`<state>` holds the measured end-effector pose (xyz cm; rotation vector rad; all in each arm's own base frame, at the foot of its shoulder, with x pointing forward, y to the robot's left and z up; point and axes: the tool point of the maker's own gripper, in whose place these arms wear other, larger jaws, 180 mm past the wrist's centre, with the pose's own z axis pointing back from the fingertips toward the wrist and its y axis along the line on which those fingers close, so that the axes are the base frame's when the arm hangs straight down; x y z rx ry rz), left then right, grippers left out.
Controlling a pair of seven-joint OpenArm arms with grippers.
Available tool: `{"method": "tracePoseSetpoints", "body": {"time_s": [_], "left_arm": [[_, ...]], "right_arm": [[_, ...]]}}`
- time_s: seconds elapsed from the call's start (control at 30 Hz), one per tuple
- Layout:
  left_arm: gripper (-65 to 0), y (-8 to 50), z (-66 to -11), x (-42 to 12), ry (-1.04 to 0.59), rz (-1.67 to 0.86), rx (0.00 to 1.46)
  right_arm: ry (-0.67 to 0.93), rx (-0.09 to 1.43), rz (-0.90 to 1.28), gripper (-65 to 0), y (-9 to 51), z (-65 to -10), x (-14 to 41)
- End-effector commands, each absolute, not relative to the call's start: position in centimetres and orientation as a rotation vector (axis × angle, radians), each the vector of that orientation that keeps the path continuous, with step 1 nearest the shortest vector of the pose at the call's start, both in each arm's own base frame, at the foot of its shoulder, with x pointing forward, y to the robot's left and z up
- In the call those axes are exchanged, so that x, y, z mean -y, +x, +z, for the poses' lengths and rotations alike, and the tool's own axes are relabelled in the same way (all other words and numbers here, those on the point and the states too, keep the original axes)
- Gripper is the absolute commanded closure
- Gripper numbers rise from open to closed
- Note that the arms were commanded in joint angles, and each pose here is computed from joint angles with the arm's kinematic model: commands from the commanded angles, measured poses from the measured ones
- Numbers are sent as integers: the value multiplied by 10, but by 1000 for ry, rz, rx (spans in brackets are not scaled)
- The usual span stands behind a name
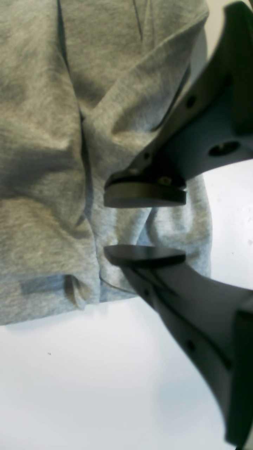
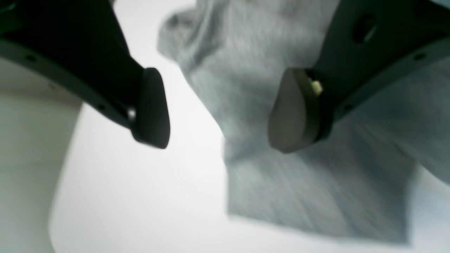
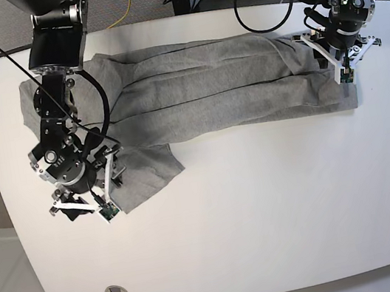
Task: Fold the T-shirt properly
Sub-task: 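Move the right gripper down to the hanging grey sleeve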
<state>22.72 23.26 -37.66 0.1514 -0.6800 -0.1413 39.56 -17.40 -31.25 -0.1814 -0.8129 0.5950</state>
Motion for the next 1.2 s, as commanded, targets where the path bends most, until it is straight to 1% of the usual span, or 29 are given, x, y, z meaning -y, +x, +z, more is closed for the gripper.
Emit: {"method": "tracePoseSetpoints", "body": {"time_s": [0.0, 0.1, 0.23, 0.5, 0.8, 0.97, 1.17], "left_arm": [[-158, 234, -367, -232, 154, -144, 722], [-158, 233, -368, -228, 144, -136, 721], [-158, 233, -369, -229, 145, -137, 719], [-158, 233, -369, -229, 145, -137, 719], [-158, 232, -368, -229, 147, -137, 719], [-158, 232, -368, -229, 147, -137, 719], [-158, 232, -368, -229, 147, -137, 719]], "right_arm": [[-167, 838, 593, -452, 413, -307, 172], [-123, 826, 588, -452, 421, -317, 164], [-78, 854, 586, -452, 431, -321, 156], [41, 856, 563, -452, 442, -347, 138], [154, 897, 520, -452, 456, -366, 126], [164, 899, 480, -452, 463, -375, 139], [154, 912, 463, -452, 471, -372, 151]]}}
